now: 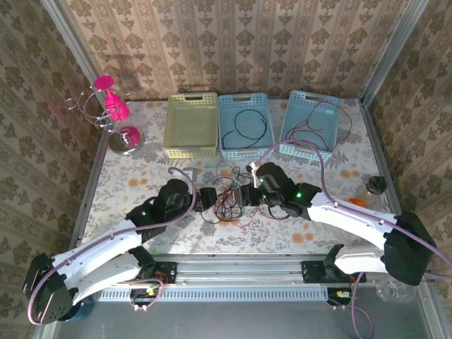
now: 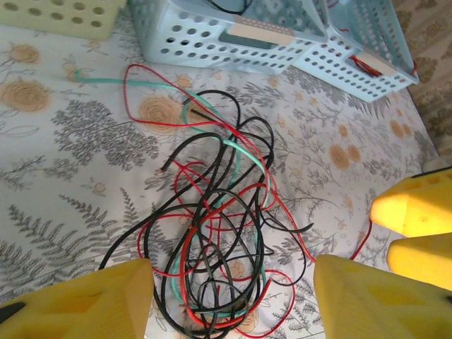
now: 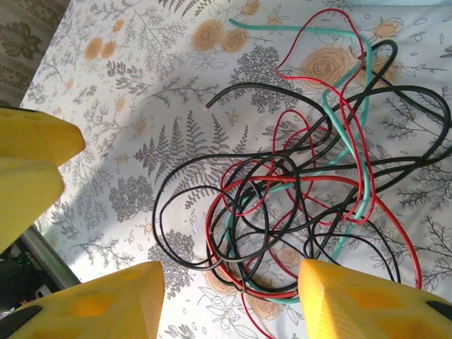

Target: Untangle the cables

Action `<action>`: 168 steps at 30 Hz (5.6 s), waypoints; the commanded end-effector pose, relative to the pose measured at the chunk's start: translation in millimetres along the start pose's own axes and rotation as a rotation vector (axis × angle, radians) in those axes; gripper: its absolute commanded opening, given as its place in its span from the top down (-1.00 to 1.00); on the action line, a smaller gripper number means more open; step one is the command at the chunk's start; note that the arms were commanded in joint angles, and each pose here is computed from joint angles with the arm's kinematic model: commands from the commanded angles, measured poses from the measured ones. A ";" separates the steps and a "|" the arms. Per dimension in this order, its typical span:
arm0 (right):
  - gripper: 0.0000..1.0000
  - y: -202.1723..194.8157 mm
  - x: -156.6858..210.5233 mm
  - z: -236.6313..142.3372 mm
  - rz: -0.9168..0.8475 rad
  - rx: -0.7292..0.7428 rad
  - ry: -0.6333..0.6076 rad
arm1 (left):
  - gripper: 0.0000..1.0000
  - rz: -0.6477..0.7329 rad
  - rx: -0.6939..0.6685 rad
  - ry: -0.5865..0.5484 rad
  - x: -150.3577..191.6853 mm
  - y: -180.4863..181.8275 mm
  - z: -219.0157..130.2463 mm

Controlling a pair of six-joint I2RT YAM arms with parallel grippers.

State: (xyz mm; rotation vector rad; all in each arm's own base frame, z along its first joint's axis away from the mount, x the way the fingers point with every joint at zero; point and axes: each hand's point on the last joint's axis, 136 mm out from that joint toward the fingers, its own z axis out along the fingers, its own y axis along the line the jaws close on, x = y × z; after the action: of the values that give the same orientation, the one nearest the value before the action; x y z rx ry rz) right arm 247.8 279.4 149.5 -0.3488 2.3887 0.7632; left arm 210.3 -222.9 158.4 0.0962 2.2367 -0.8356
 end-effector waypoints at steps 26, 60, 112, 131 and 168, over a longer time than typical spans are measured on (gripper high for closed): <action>-0.03 -44.8 -54.2 119.2 -0.571 0.402 0.187 | 0.56 -0.104 -0.173 0.156 59.0 51.0 50.9; 0.88 -31.9 -62.2 124.2 -0.671 0.362 0.188 | 0.85 -0.138 -0.125 0.080 55.0 57.4 8.5; 0.10 9.8 -102.5 -73.0 -0.269 0.070 -0.225 | 1.00 0.014 0.038 -0.030 -1.0 4.9 -14.7; -0.19 90.9 -42.4 -68.0 -0.618 -0.154 -0.161 | 1.00 0.061 0.337 -0.044 -54.8 -83.4 -49.8; -0.22 100.8 -35.9 16.5 -0.856 0.019 -0.156 | 1.00 -0.066 0.341 -0.057 -46.6 -61.8 -52.3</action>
State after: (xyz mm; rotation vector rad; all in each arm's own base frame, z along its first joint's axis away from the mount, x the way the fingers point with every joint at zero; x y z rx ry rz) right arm 230.2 358.7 202.6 -1.1530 1.8601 0.3762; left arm 195.8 -231.9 236.5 0.1583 2.0826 -1.1821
